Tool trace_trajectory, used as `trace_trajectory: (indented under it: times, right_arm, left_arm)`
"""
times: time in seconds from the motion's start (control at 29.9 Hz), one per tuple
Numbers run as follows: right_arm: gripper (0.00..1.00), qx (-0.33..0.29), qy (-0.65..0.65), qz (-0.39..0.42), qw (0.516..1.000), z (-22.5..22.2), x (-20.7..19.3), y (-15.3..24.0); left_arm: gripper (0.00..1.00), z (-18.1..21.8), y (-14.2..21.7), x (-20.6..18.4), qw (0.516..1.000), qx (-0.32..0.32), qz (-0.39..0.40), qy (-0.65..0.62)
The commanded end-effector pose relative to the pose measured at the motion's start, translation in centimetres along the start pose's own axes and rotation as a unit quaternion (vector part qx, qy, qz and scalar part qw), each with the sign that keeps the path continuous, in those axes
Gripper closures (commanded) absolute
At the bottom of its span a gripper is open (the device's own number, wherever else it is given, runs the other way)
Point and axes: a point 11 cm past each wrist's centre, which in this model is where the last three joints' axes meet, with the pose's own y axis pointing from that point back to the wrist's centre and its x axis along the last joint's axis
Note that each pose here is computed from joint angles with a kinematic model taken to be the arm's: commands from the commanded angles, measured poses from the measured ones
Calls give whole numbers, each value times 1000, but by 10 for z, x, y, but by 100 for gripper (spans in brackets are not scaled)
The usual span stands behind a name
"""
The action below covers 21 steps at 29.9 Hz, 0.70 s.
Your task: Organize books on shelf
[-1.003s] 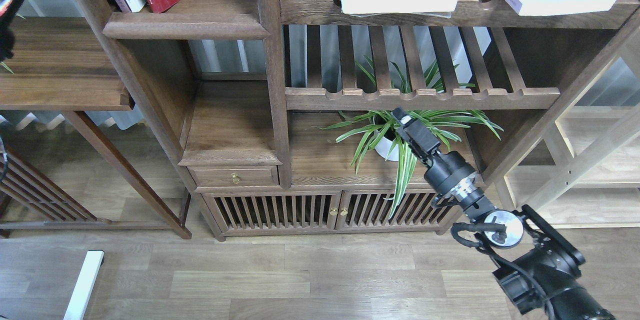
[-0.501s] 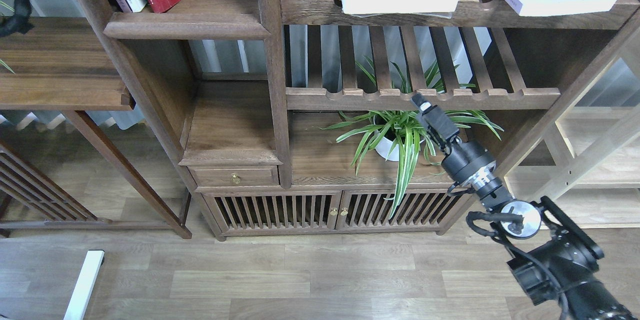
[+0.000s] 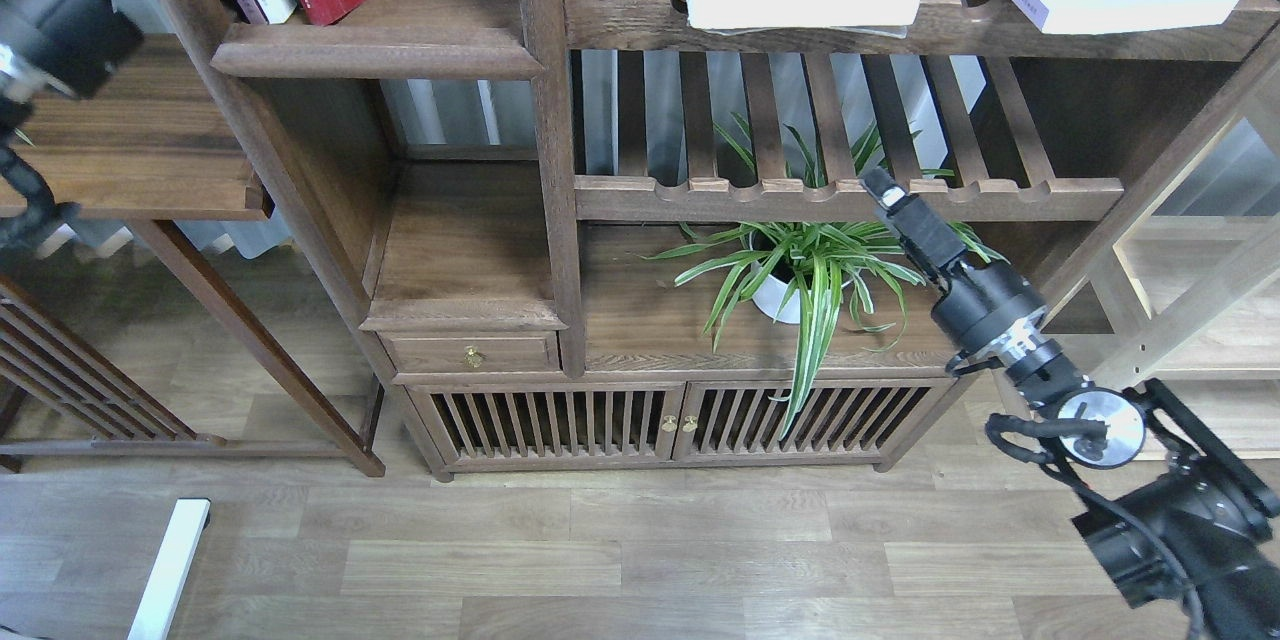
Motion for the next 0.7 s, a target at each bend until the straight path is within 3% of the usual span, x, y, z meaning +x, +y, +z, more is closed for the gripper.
trace_trajectory:
  times: [0.0, 0.43, 0.67]
  right_arm:
    - [2, 15, 13, 2, 1000, -19, 0, 4]
    - [3, 25, 6, 7, 1000, -34, 1, 24]
    - [3, 44, -15, -21, 999, -57, -17, 24]
  left_arm:
    - [41, -35, 4, 8, 998, -3, 5, 66]
    - [43, -147, 30, 0, 965, -13, 18, 261]
    - [42, -172, 18, -15, 954, -15, 3, 301]
